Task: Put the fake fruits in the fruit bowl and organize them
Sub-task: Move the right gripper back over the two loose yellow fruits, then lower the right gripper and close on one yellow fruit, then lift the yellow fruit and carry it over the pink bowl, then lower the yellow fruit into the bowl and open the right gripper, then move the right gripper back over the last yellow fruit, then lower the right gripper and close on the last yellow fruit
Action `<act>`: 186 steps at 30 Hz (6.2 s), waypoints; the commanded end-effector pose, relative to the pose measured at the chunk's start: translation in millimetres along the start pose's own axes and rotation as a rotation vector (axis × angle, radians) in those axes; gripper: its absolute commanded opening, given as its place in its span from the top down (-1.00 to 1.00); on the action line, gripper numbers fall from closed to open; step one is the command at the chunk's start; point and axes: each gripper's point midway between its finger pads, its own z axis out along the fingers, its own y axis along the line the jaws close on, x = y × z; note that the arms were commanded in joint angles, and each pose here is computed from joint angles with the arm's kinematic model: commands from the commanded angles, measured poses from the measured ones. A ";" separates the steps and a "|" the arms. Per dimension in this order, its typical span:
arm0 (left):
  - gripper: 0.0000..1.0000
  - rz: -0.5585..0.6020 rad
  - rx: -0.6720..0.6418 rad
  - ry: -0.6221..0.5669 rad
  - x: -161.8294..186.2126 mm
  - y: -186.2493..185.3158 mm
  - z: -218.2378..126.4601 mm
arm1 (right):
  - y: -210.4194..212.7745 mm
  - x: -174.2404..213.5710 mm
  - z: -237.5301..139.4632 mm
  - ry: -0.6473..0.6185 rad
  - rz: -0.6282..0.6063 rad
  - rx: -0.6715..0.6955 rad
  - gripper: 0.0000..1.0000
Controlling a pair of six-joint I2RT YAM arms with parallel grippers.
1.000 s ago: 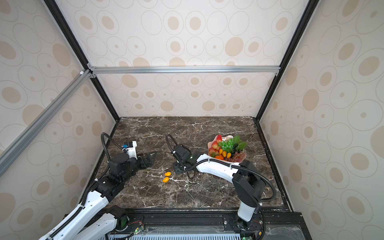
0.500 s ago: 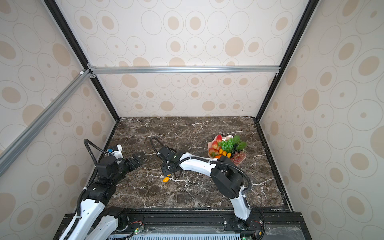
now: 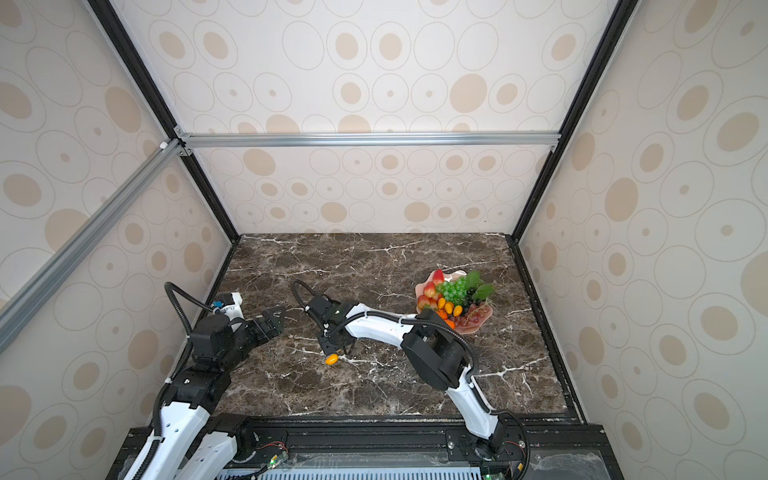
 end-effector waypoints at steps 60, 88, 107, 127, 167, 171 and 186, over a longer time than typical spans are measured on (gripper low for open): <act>-0.97 0.056 0.342 0.059 21.6 -96.5 42.3 | -145.9 12.2 -102.4 -0.126 0.241 0.150 0.31; -0.97 0.249 0.663 0.288 142.7 -287.4 84.7 | -337.4 67.9 -134.4 -0.146 0.622 0.319 0.31; -0.97 0.271 0.628 0.296 144.8 -282.3 85.3 | -344.5 67.0 -133.5 -0.126 0.622 0.346 -0.01; -0.97 0.167 0.401 0.171 64.1 -160.0 54.4 | -173.8 12.8 -139.5 -0.305 0.189 0.132 -0.06; -0.97 -0.085 0.178 0.109 12.5 -14.3 4.1 | 61.6 17.9 -21.1 -0.155 -0.549 -0.288 -0.07; -0.97 -0.087 0.174 0.111 13.4 -11.4 3.8 | 53.8 21.5 -12.4 -0.123 -0.572 -0.242 -0.07; -0.97 -0.091 0.170 0.107 12.0 -7.9 4.3 | 29.6 38.7 3.3 -0.009 -0.660 -0.133 -0.02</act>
